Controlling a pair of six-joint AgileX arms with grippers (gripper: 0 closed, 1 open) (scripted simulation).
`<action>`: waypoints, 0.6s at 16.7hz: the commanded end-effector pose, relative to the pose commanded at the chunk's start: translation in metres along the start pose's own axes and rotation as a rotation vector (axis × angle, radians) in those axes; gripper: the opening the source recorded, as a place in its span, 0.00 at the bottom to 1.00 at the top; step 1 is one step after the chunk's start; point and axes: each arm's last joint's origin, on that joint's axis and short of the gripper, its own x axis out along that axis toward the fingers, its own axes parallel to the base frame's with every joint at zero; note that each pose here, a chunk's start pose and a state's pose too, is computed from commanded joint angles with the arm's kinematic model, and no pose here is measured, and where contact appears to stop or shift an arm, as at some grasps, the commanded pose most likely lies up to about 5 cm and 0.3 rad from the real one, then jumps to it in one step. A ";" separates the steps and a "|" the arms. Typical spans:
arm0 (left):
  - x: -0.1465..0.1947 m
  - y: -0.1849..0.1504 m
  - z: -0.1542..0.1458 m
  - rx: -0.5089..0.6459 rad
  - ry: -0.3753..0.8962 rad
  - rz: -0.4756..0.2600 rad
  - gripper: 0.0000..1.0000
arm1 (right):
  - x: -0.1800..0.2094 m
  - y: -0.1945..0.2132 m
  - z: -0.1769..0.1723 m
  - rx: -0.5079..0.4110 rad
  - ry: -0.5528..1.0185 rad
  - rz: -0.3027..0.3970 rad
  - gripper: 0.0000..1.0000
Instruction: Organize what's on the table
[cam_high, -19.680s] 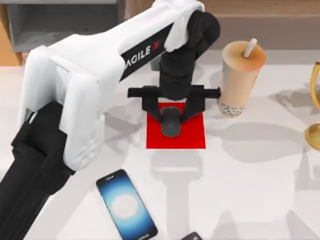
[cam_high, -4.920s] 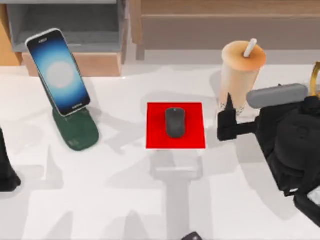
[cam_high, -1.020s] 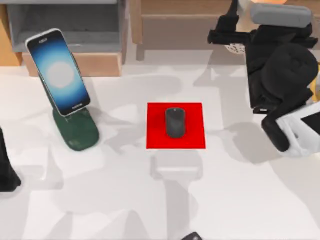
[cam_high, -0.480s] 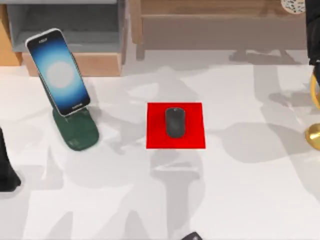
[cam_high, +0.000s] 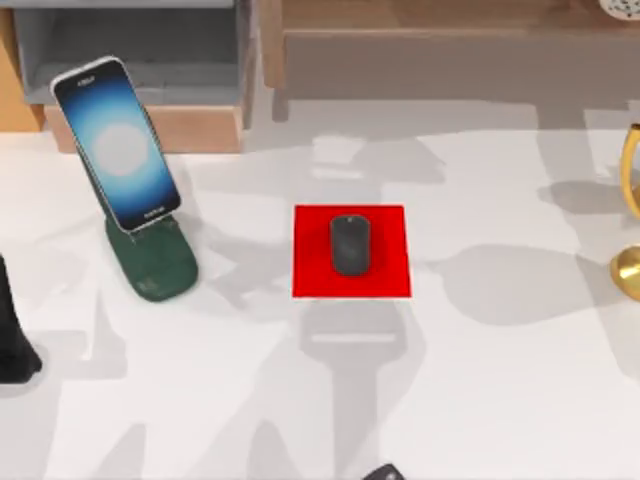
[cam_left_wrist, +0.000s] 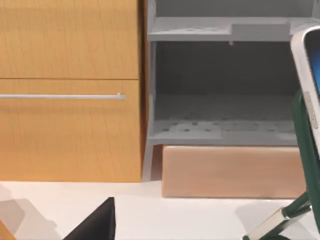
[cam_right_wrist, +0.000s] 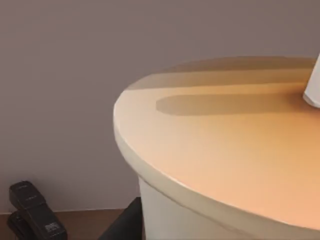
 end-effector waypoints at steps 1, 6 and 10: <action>0.000 0.000 0.000 0.000 0.000 0.000 1.00 | 0.004 -0.002 0.001 -0.002 0.018 0.013 0.00; 0.000 0.000 0.000 0.000 0.000 0.000 1.00 | 0.021 -0.008 0.007 -0.009 0.085 0.065 0.00; 0.000 0.000 0.000 0.000 0.000 0.000 1.00 | 0.028 -0.011 0.011 -0.012 0.112 0.088 0.00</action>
